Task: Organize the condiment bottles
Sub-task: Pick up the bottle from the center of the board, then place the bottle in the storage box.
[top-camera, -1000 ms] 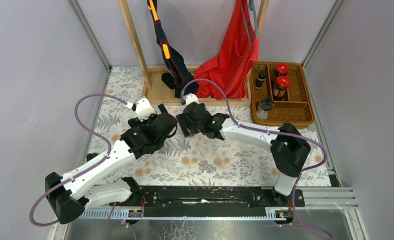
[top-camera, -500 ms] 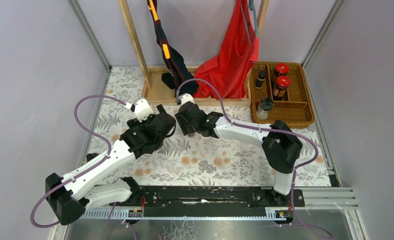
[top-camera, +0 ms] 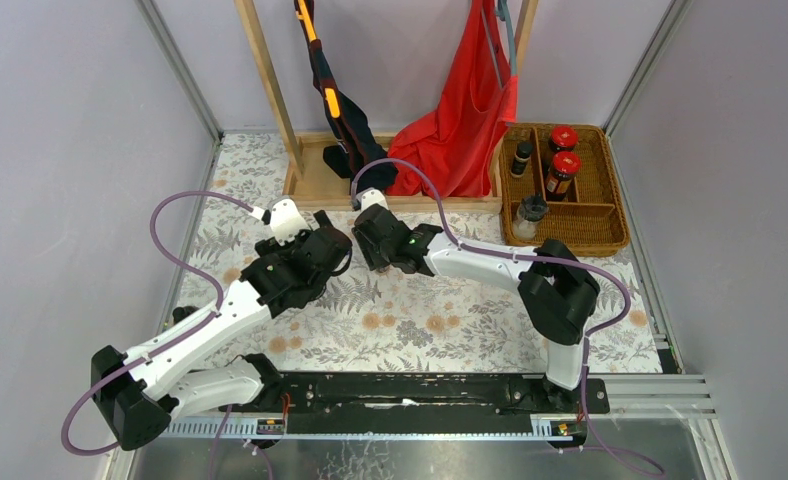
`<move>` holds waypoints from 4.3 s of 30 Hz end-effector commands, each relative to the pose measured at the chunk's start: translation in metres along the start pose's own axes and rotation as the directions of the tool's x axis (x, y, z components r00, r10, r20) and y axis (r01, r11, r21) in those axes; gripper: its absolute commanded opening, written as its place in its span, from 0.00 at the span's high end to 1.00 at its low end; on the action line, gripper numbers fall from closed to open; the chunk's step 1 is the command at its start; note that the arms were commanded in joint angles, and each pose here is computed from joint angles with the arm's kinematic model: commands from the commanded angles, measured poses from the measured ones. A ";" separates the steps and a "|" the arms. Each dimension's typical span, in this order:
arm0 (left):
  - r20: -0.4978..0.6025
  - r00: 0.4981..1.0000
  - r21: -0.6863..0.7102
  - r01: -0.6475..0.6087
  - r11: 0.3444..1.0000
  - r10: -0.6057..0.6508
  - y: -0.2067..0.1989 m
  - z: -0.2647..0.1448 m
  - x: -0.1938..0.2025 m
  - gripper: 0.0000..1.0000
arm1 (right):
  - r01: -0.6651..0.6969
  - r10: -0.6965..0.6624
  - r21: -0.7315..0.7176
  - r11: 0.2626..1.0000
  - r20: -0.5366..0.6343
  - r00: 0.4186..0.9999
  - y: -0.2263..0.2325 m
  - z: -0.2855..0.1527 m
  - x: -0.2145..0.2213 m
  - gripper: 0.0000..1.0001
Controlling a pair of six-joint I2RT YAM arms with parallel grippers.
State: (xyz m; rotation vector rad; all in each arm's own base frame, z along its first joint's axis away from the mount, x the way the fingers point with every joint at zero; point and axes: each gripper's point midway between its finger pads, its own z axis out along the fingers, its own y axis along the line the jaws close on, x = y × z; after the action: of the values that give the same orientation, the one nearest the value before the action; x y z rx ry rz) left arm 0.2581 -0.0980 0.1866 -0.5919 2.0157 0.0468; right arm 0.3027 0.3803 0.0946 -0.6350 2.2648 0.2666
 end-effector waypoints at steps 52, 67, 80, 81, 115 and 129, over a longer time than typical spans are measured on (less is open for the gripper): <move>-0.062 0.998 0.085 0.017 0.996 -0.011 -0.018 0.002 0.013 0.01 | -0.485 0.384 0.377 0.789 0.314 0.868 -0.266 -0.178 -0.037 1.00; -0.078 0.997 0.092 0.008 0.996 -0.001 -0.020 0.004 0.019 0.01 | -0.587 0.436 0.392 0.708 0.411 0.800 -0.333 -0.175 -0.084 1.00; -0.077 0.997 0.082 0.004 0.997 0.002 -0.017 0.003 0.019 0.01 | -0.634 0.481 0.426 0.645 0.419 0.770 -0.385 -0.133 -0.094 1.00; -0.076 0.997 0.081 0.003 0.997 0.003 -0.018 0.003 0.018 0.01 | -0.639 0.483 0.424 0.642 0.424 0.766 -0.388 -0.130 -0.095 1.00; -0.090 0.996 0.070 -0.017 0.997 0.024 -0.020 0.009 0.027 0.01 | -0.593 0.542 0.520 0.615 0.267 0.797 -0.427 -0.002 -0.030 1.00; -0.094 0.995 0.068 -0.025 0.997 0.031 -0.021 0.011 0.029 0.01 | -0.590 0.551 0.523 0.616 0.250 0.796 -0.424 -0.002 -0.024 0.58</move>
State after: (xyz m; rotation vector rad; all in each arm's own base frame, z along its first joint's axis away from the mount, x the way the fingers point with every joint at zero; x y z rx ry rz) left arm 0.2584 -0.1232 0.1583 -0.5205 2.1346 -0.0147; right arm 0.5305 0.0254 0.1031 0.4403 2.2734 -0.1279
